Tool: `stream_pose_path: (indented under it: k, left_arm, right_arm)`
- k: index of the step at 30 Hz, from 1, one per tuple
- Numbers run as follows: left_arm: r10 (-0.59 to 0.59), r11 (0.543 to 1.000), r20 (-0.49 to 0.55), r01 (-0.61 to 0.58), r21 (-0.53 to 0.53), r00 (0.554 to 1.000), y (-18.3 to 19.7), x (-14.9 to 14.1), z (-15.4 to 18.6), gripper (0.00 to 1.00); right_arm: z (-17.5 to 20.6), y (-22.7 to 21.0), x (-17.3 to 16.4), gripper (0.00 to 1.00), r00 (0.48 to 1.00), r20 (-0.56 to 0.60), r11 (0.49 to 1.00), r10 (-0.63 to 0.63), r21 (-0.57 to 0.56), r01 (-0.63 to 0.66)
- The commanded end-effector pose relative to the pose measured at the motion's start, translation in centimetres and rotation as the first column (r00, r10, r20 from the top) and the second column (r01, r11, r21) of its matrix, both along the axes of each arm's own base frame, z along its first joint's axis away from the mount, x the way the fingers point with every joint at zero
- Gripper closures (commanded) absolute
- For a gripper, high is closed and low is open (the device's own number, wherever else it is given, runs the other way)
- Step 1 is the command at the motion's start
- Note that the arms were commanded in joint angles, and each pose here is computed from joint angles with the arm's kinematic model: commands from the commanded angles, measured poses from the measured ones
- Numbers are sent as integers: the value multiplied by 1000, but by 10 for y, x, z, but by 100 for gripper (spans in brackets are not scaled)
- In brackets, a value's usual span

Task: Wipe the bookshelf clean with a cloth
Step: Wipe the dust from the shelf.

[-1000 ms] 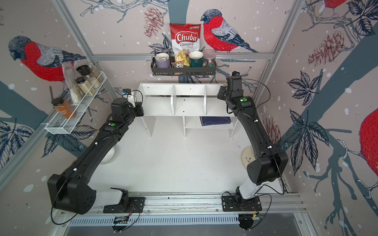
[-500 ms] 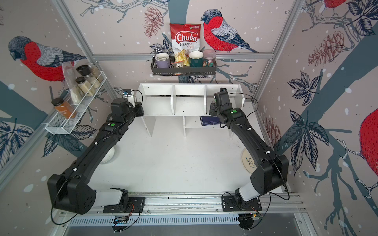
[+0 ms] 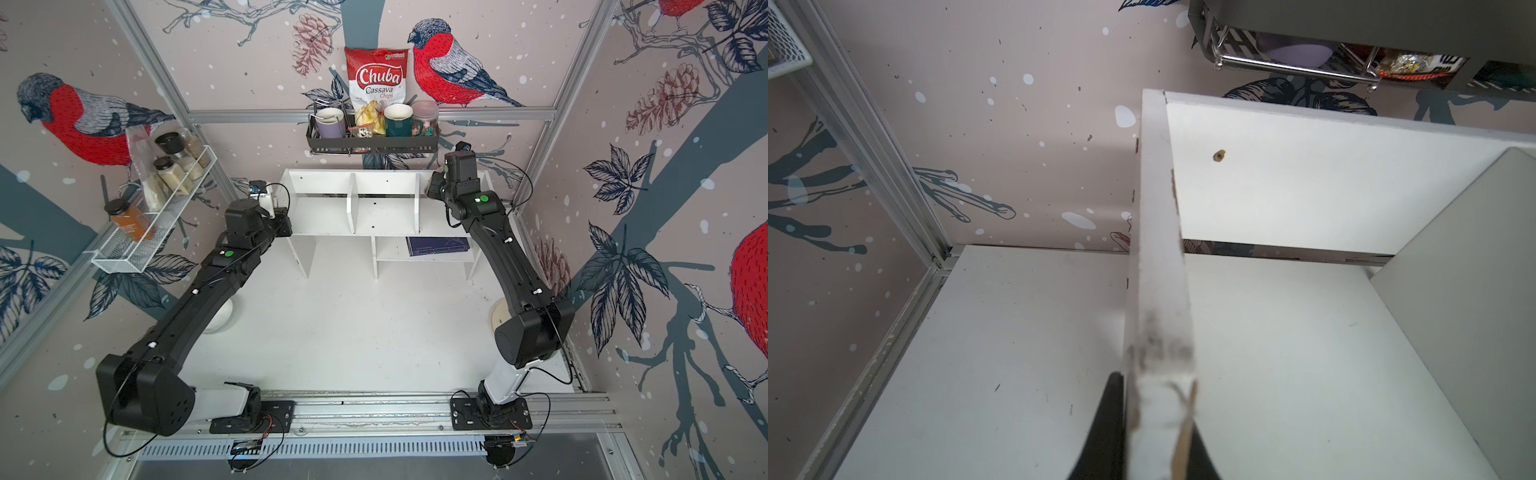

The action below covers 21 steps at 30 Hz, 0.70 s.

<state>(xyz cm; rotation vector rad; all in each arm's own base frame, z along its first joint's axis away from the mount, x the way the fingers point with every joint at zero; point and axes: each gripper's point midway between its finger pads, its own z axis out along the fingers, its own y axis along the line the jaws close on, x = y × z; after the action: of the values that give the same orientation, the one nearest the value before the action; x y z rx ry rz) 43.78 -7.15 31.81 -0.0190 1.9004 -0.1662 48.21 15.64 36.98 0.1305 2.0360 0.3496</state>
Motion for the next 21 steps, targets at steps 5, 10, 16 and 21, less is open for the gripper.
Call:
stream_pose_path:
  k: [5, 10, 16, 21]
  left_arm:
    - [-63, 989, -79, 52, -136, 995, -17, -8, -14, 100]
    - [-69, 987, -85, 56, -151, 994, -19, -6, -17, 100]
    - [-76, 986, -90, 62, -154, 993, -20, -6, -18, 100]
    - [-76, 987, -94, 61, -152, 993, -20, -5, -19, 100]
  right_arm:
    - [-49, 2, -33, 100, 996, -91, 1000, 20, 23, -18]
    - [-85, -30, -55, 100, 988, -144, 999, -45, -34, 41]
    - [-57, -65, -43, 100, 984, -104, 988, -142, -83, 134]
    - [-46, -73, -14, 100, 978, -78, 969, -195, -167, 180]
